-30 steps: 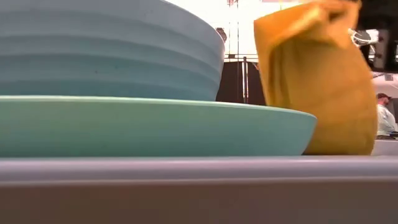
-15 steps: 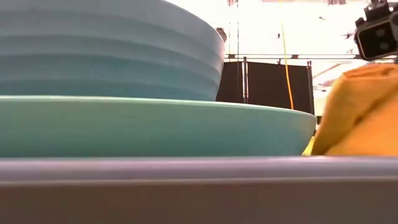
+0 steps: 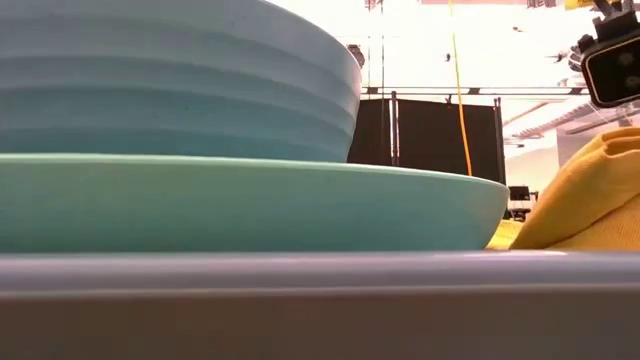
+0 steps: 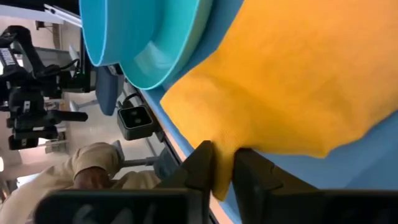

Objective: Set up tray
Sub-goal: Put the yellow napkin on the serving tray to the right of the green plate

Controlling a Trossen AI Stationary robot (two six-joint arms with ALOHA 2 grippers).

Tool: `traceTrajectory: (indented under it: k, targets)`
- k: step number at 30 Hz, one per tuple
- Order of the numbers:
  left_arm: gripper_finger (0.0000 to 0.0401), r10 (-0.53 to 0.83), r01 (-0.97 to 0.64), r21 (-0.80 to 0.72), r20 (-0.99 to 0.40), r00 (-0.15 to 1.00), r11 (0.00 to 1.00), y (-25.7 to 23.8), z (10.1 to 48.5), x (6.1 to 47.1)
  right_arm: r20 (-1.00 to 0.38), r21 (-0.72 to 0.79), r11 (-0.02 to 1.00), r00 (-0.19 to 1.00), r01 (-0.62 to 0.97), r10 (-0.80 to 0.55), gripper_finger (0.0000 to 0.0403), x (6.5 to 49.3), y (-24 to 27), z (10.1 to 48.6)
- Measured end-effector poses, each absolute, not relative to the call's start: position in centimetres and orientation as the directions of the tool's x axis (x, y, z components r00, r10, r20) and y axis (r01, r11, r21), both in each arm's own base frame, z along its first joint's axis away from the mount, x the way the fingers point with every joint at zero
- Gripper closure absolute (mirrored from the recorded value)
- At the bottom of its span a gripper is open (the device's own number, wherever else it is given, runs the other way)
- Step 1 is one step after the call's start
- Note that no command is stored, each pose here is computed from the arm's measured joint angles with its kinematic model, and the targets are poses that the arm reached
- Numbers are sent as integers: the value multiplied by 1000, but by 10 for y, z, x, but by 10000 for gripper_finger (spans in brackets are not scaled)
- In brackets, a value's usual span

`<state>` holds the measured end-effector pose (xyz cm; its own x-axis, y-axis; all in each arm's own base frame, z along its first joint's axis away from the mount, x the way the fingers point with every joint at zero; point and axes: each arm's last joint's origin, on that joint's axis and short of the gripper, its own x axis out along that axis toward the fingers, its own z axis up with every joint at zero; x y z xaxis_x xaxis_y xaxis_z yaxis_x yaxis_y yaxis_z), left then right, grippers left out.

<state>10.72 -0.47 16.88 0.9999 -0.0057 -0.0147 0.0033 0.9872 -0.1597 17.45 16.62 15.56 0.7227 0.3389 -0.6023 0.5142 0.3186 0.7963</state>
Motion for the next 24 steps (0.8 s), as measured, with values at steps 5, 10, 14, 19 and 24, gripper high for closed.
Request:
traceTrajectory:
  k: [5,10,14,19,24]
  targets:
    - [343,-5,3,-160,-15,1000,987,-5,169,107,-614,789,289,693,542,378,329,173,167,155]
    - [343,-5,3,-160,-15,1000,987,-5,169,107,-585,811,300,718,503,377,325,174,170,158]
    - [343,-6,3,-160,-15,1000,987,-5,169,107,-538,842,299,744,449,396,324,176,172,162]
    - [343,-5,3,-160,-15,1000,987,-5,169,107,-527,850,269,746,453,408,324,176,173,163]
    - [343,-5,3,-160,-15,1000,987,-5,169,107,-613,787,257,667,561,423,324,168,173,155]
